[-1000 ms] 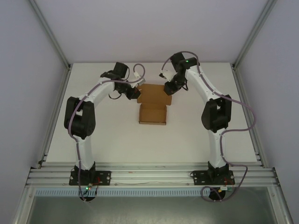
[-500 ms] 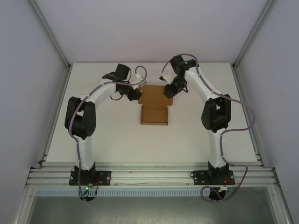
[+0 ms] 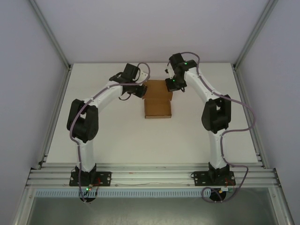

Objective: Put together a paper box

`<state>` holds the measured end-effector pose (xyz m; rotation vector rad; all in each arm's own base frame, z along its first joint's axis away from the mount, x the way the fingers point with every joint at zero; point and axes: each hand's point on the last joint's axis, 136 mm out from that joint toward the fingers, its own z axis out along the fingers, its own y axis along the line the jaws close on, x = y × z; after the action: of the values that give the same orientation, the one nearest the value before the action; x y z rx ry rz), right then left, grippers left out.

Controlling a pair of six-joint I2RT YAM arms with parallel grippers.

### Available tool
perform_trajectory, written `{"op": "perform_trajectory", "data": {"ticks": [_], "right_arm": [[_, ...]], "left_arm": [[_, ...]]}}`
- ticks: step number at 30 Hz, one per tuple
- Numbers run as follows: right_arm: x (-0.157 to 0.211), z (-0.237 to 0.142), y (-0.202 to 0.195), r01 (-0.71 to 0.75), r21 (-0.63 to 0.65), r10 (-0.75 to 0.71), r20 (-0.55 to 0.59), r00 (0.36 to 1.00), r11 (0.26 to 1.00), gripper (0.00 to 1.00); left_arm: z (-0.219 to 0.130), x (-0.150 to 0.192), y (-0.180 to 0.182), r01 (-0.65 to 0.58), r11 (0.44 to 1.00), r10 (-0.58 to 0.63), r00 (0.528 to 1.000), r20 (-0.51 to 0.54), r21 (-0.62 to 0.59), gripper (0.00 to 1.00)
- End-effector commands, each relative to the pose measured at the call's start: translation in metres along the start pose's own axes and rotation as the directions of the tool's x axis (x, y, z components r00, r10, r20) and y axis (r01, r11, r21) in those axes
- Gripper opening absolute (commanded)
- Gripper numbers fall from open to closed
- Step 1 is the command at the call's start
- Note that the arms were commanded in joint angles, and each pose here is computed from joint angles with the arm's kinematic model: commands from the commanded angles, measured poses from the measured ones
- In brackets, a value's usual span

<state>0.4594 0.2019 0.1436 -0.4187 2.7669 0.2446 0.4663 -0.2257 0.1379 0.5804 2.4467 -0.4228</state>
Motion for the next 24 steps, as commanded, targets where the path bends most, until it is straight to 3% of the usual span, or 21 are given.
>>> {"op": "perform_trajectory", "data": {"ticks": [1, 5, 8, 12, 14, 19, 24], "right_arm": [[-0.038, -0.025, 0.014, -0.233, 0.03, 0.222, 0.209, 0.952, 0.972, 0.01], [-0.051, -0.032, 0.034, -0.28, 0.032, 0.258, 0.296, 0.92, 0.96, 0.02], [-0.049, -0.029, 0.052, -0.258, 0.009, 0.245, 0.287, 0.926, 0.966, 0.02], [-0.031, -0.015, 0.057, -0.223, 0.015, 0.215, 0.219, 0.952, 0.975, 0.02], [-0.024, -0.011, 0.05, -0.237, 0.051, 0.221, 0.214, 0.952, 0.97, 0.02], [-0.025, -0.006, 0.058, -0.29, -0.035, 0.29, 0.24, 0.927, 0.956, 0.02], [-0.024, 0.0, 0.052, -0.368, -0.036, 0.361, 0.295, 0.884, 0.929, 0.02]], "left_arm": [[-0.024, -0.036, -0.008, 0.204, 0.974, -0.189, 0.972, 0.137, -0.103, 0.0], [-0.028, -0.047, -0.008, 0.361, 0.926, -0.341, 0.925, 0.168, -0.11, 0.0], [-0.026, -0.058, -0.007, 0.439, 0.896, -0.416, 0.885, 0.21, -0.072, 0.0], [-0.019, -0.062, 0.008, 0.432, 0.888, -0.399, 0.895, 0.198, -0.16, 0.0], [-0.016, -0.056, 0.024, 0.481, 0.848, -0.444, 0.874, 0.197, -0.223, 0.0], [0.001, -0.051, 0.009, 0.542, 0.836, -0.526, 0.836, 0.157, -0.083, 0.0], [0.004, -0.02, 0.007, 0.506, 0.85, -0.476, 0.856, 0.201, -0.143, 0.0]]}}
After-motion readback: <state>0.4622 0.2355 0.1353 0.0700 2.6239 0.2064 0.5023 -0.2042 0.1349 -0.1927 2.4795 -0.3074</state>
